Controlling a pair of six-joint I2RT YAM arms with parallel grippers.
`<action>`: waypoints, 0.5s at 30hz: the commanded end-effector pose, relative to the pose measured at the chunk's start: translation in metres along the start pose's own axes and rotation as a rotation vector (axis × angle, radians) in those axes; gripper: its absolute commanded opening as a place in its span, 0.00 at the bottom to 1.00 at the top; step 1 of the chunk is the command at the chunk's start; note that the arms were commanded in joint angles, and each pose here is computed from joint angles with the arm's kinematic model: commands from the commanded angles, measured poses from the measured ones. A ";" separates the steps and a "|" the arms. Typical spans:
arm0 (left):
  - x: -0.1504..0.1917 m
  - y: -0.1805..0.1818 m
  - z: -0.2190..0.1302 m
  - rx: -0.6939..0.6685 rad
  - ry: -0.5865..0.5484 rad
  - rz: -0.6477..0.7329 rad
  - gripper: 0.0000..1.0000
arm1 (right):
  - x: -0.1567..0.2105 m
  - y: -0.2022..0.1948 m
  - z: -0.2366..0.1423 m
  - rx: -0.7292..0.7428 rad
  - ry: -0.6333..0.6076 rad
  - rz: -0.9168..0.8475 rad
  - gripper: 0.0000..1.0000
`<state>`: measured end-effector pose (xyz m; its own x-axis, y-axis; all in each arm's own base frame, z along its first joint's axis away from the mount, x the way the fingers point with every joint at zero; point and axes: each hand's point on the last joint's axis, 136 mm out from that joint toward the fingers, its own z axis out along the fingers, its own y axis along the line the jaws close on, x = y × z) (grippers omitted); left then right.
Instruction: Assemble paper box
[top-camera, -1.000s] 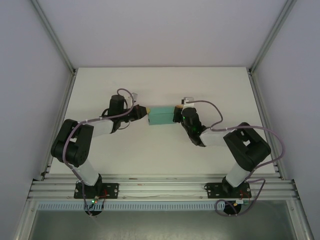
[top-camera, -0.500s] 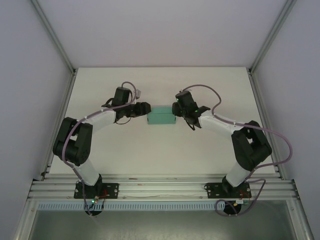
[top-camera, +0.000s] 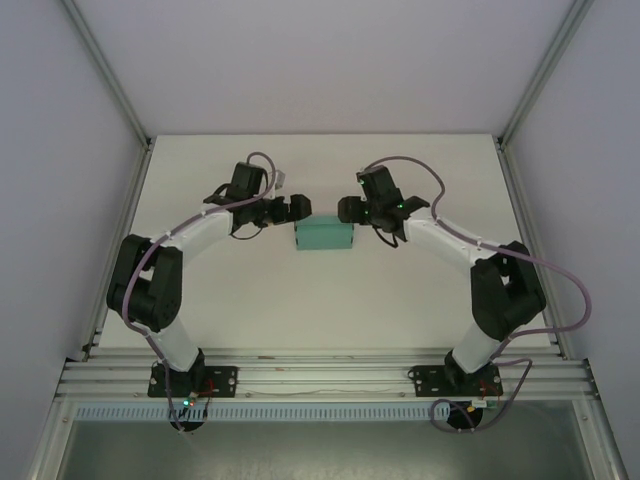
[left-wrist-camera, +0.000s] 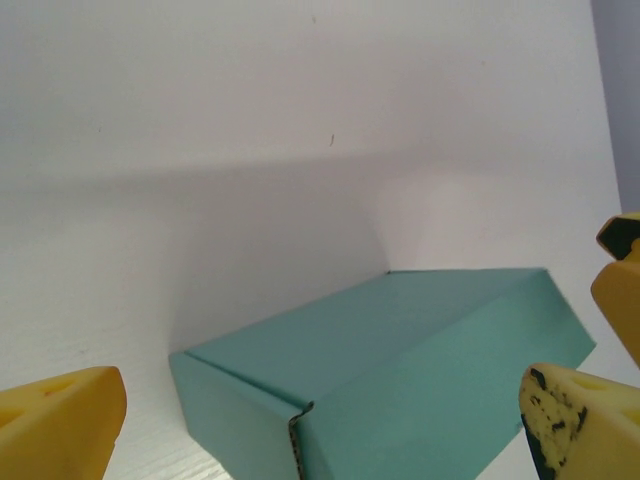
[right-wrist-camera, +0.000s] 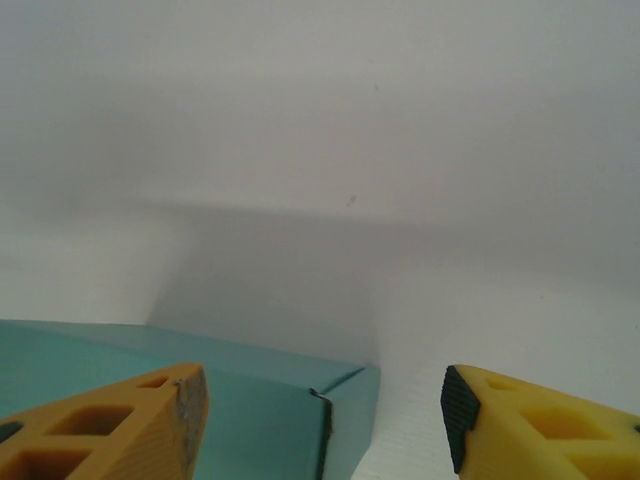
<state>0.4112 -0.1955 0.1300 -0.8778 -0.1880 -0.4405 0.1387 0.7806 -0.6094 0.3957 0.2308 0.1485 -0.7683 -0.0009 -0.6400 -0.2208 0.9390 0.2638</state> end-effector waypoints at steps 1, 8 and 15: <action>0.002 0.005 0.003 -0.013 0.034 -0.002 1.00 | -0.012 0.010 -0.018 -0.043 0.000 -0.086 0.64; 0.035 0.019 0.012 0.002 0.099 -0.042 0.73 | 0.024 0.005 -0.007 -0.067 0.113 -0.085 0.56; 0.055 0.033 0.024 0.006 0.148 -0.086 0.45 | 0.065 -0.010 0.019 -0.071 0.234 0.070 0.39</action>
<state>0.3900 -0.2021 0.1046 -0.9149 -0.1650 -0.3685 0.1299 0.7441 -0.6554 0.3701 0.2385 0.1213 -0.8373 -0.0683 -0.5425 -0.2884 0.8980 0.3322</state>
